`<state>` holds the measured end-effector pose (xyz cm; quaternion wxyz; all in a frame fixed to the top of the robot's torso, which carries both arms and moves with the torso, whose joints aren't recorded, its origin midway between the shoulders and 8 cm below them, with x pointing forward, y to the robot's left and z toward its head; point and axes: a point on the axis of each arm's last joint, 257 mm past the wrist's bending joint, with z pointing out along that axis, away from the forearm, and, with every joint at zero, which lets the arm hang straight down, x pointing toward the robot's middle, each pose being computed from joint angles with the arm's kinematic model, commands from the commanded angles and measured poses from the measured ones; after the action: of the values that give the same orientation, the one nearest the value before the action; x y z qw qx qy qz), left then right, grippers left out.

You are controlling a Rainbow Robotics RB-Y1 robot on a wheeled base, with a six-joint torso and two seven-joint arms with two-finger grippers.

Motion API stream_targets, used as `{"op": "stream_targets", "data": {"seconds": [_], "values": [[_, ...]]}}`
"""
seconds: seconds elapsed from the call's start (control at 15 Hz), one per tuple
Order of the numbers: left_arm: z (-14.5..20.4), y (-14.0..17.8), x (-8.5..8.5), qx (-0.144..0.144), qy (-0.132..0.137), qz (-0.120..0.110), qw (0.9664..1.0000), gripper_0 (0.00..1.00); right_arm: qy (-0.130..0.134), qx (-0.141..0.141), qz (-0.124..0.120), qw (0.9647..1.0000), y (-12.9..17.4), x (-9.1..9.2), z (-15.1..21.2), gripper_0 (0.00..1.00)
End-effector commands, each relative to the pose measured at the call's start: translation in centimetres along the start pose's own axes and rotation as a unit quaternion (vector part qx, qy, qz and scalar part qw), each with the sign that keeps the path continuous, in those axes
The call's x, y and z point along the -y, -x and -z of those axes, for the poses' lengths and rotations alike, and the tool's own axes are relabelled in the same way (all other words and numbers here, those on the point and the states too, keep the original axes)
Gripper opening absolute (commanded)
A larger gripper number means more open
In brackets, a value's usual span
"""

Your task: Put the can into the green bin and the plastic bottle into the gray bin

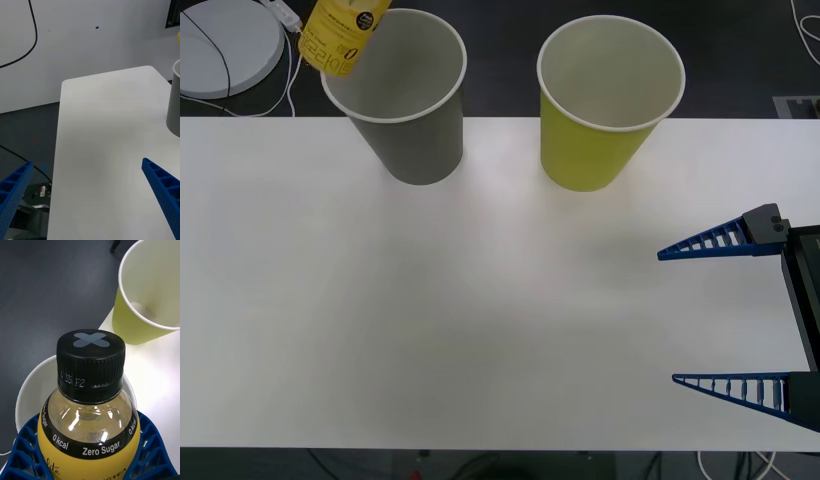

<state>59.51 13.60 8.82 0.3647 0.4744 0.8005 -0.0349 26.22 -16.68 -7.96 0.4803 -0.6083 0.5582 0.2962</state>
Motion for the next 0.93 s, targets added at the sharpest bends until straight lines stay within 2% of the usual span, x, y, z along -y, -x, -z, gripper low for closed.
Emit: {"op": "stream_targets", "data": {"seconds": [0.07,0.8,0.93], "values": [[-0.7,0.7,-0.2,0.003,0.001,-0.001,1.0,0.0,0.0,0.0,0.0,1.0,0.0,0.0,0.0,1.0],[-1.9,1.9,-0.1,0.01,-0.005,0.002,0.9999,0.0,0.0,0.0,0.0,1.0,0.0,0.0,0.0,1.0],[-1.9,2.0,0.0,0.011,-0.007,0.002,0.9999,0.03,0.0,0.0,0.0,1.0,0.0,0.0,0.0,1.0]]}}
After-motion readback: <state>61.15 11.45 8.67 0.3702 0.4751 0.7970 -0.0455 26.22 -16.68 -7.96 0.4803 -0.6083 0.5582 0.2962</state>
